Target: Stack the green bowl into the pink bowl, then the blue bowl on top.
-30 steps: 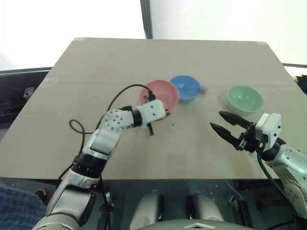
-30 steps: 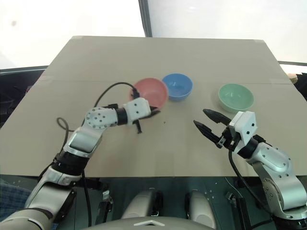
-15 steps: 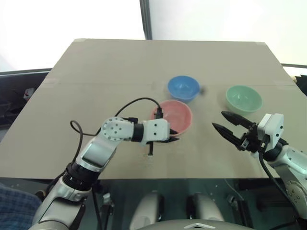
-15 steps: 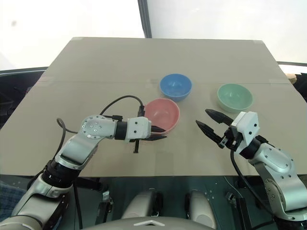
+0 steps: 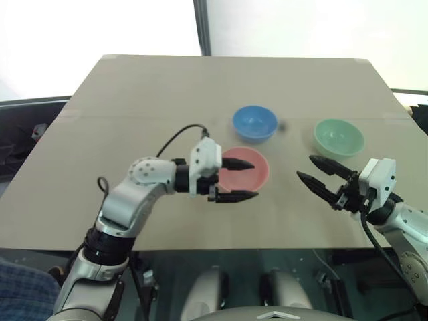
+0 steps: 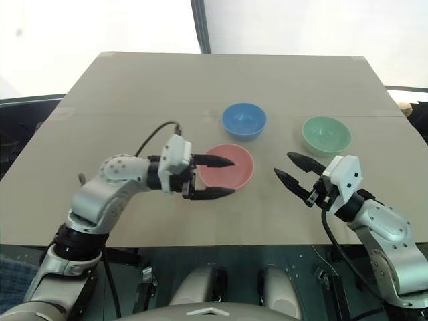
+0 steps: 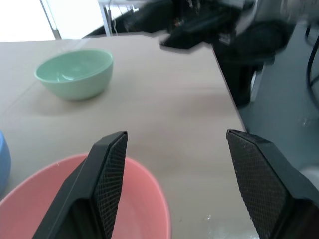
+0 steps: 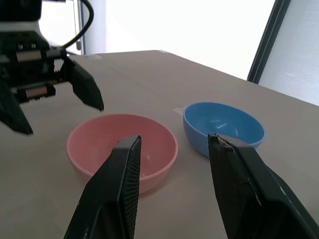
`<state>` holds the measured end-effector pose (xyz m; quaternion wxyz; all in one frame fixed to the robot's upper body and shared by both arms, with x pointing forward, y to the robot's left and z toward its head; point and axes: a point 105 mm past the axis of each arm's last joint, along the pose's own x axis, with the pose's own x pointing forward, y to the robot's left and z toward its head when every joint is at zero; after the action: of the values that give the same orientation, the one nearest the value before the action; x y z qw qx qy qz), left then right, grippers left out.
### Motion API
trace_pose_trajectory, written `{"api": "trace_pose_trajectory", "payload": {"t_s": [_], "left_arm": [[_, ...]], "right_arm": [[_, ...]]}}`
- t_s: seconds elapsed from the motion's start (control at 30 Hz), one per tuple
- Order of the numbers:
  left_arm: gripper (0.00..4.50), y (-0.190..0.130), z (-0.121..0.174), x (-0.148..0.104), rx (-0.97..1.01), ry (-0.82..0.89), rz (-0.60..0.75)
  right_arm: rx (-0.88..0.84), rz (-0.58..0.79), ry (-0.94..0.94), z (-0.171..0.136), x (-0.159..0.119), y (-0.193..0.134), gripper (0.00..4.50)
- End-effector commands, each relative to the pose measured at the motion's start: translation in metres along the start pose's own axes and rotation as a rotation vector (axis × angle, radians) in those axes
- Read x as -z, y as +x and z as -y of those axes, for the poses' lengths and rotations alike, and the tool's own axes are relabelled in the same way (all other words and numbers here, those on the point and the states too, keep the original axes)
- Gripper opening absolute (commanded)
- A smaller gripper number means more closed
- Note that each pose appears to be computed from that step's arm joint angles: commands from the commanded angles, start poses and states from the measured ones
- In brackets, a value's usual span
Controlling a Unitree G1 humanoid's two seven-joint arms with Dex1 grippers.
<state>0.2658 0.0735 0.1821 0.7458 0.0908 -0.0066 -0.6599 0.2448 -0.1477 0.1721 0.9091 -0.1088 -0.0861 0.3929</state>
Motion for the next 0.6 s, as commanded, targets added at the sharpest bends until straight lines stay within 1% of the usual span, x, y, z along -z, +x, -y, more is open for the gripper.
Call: {"api": "trace_pose_trajectory", "payload": {"t_s": [0.03, 0.17, 0.3, 0.4, 0.5, 0.6], "left_arm": [[3.33, -0.014, -0.007, -0.02, -0.068, -0.025, 0.075], [3.33, -0.031, -0.011, -0.024, -0.146, -0.036, 0.085], [3.33, -0.047, -0.003, -0.031, -0.152, -0.023, 0.106], [3.33, -0.061, 0.004, -0.036, -0.153, -0.006, 0.114], [3.33, -0.073, 0.003, -0.04, -0.196, 0.019, 0.116], [3.33, -0.081, 0.004, -0.04, -0.22, 0.018, 0.111]], "right_arm": [[0.075, -0.064, -0.073, 0.02, 0.005, -0.003, 2.21], [0.193, -0.227, -0.151, 0.055, 0.025, -0.006, 2.21], [0.295, -0.337, -0.235, 0.087, 0.034, -0.006, 2.21], [0.295, -0.371, -0.304, 0.102, 0.033, 0.003, 2.21], [0.29, -0.408, -0.292, 0.112, 0.032, 0.01, 2.21], [0.227, -0.445, -0.309, 0.118, 0.037, 0.021, 2.21]]}}
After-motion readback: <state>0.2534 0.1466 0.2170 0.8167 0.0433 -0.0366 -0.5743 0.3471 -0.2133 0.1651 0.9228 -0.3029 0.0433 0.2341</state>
